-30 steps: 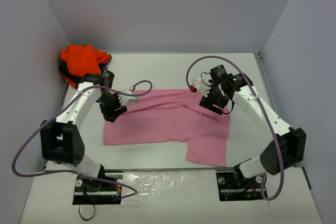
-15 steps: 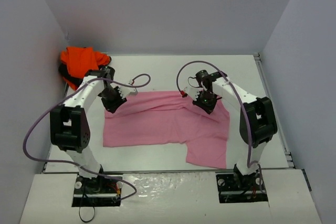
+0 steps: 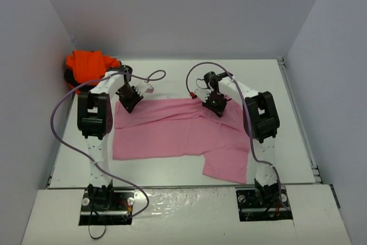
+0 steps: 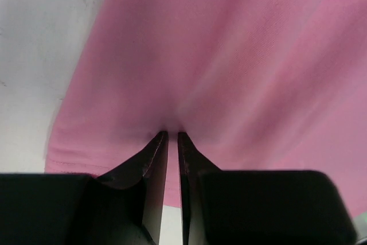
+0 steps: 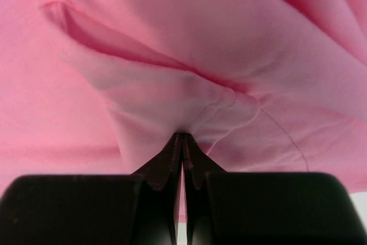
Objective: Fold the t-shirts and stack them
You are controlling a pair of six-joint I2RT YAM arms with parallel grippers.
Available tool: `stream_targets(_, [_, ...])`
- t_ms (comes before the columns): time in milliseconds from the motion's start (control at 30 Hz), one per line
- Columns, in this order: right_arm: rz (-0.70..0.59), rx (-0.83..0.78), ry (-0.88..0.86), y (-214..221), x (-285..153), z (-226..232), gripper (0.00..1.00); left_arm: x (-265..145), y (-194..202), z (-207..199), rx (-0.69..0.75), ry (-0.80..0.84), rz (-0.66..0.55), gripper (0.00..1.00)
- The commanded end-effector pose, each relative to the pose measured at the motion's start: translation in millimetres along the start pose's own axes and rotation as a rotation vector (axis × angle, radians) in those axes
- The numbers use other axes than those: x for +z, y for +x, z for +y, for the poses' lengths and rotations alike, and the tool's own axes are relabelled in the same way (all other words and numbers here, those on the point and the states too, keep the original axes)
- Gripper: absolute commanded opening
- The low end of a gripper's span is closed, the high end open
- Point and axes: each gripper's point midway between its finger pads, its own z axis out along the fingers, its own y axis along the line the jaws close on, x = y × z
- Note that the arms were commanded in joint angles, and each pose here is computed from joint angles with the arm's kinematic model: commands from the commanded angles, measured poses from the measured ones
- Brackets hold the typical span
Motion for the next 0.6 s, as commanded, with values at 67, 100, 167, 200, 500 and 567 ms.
stream_targets(67, [0.027,0.065,0.076,-9.0,9.5,-40.0,0.0,-3.9,-9.0,29.3,-0.04,-0.059,0.04,0.1])
stream_targets(100, [0.028,0.09,0.091,-11.1,13.0,-48.9,0.0,-1.2,-11.1,34.9,-0.052,-0.07,0.04,0.1])
stream_targets(167, [0.035,0.137,0.131,-13.3,18.8,-67.3,0.0,2.9,-13.7,42.6,-0.07,-0.083,0.049,0.1])
stream_targets(200, [0.039,0.16,0.153,-13.6,21.3,-76.6,0.0,4.8,-14.6,45.6,-0.079,-0.087,0.055,0.1])
stream_targets(500, [0.015,0.239,0.26,-31.1,33.7,-117.2,0.0,7.7,-40.0,71.0,-0.102,-0.147,0.02,0.1])
stream_targets(567, [0.003,0.23,0.256,-35.5,35.0,-117.7,0.0,7.6,-45.8,76.6,-0.108,-0.159,0.013,0.11])
